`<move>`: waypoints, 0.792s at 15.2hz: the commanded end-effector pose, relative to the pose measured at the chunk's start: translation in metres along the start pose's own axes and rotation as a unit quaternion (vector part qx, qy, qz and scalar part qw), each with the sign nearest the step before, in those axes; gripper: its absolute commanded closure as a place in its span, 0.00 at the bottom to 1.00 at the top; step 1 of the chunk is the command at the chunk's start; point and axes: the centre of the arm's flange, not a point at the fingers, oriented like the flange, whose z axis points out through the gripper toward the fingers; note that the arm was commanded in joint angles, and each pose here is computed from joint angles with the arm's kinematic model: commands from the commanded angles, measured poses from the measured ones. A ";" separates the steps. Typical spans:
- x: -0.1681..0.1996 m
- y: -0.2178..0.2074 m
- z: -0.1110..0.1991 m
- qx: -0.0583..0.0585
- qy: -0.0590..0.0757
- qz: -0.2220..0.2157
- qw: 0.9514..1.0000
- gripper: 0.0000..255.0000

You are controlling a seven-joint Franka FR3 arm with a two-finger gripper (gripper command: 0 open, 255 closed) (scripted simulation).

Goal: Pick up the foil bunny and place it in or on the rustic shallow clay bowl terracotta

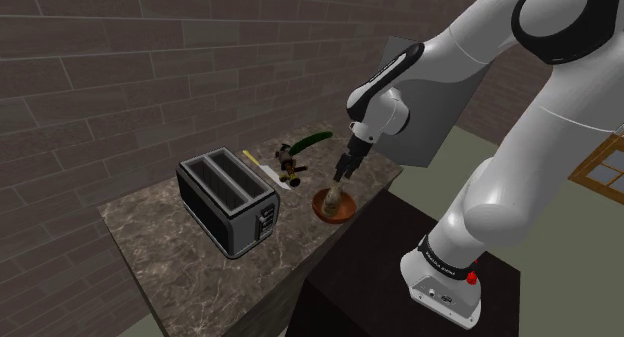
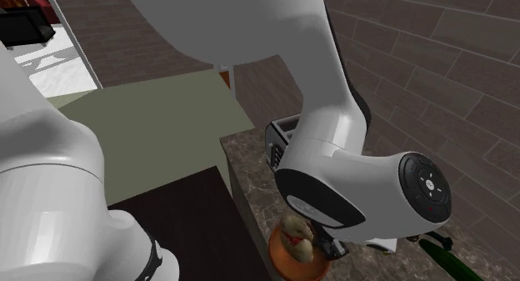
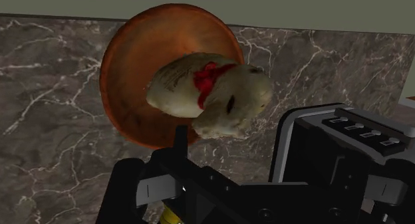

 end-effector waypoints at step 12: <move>0.000 0.000 -0.050 0.000 0.000 0.000 1.000 0.00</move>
